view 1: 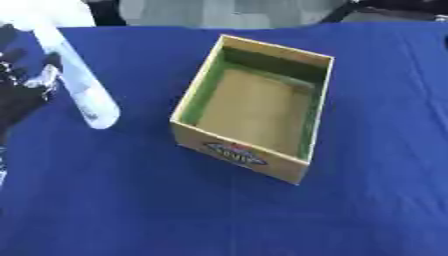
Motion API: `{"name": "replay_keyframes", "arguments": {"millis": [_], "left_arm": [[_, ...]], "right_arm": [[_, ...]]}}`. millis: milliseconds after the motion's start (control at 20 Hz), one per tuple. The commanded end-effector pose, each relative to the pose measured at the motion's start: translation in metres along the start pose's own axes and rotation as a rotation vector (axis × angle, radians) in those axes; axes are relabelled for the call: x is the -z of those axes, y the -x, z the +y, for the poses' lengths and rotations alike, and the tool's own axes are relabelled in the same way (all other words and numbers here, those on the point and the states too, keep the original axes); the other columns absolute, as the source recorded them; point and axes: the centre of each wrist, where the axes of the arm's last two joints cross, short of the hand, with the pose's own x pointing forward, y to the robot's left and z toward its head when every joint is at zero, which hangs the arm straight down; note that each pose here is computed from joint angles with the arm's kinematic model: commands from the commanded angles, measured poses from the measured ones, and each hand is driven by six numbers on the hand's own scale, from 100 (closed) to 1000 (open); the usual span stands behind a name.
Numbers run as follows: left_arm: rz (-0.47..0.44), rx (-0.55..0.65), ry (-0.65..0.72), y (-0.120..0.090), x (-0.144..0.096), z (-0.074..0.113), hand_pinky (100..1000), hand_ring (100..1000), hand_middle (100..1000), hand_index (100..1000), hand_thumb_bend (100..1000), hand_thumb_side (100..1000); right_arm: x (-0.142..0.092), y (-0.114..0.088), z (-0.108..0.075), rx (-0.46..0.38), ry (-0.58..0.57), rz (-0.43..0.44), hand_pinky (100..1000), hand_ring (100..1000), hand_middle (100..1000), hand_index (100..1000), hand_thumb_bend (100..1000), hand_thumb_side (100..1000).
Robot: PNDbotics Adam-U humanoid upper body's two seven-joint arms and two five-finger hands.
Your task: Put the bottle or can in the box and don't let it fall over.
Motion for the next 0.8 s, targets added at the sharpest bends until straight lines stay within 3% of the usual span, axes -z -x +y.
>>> {"name": "replay_keyframes", "arguments": {"millis": [50,450,800], "left_arm": [[-0.032,0.019,0.001,-0.009,0.001,0.003,1000,1000,1000,1000,236,240],[-0.025,0.006,0.016,-0.007,0.000,0.005,1000,1000,1000,1000,224,253],[-0.027,0.040,0.015,0.010,-0.014,0.022,1000,1000,1000,1000,231,249]], "right_arm": [[0.001,-0.010,-0.003,0.000,-0.007,-0.039,1000,923,1000,1000,550,100],[0.001,-0.010,-0.003,0.001,-0.008,-0.038,1000,923,1000,1000,549,100],[0.001,-0.009,-0.006,-0.013,-0.001,-0.036,1000,924,1000,1000,547,100]]}}
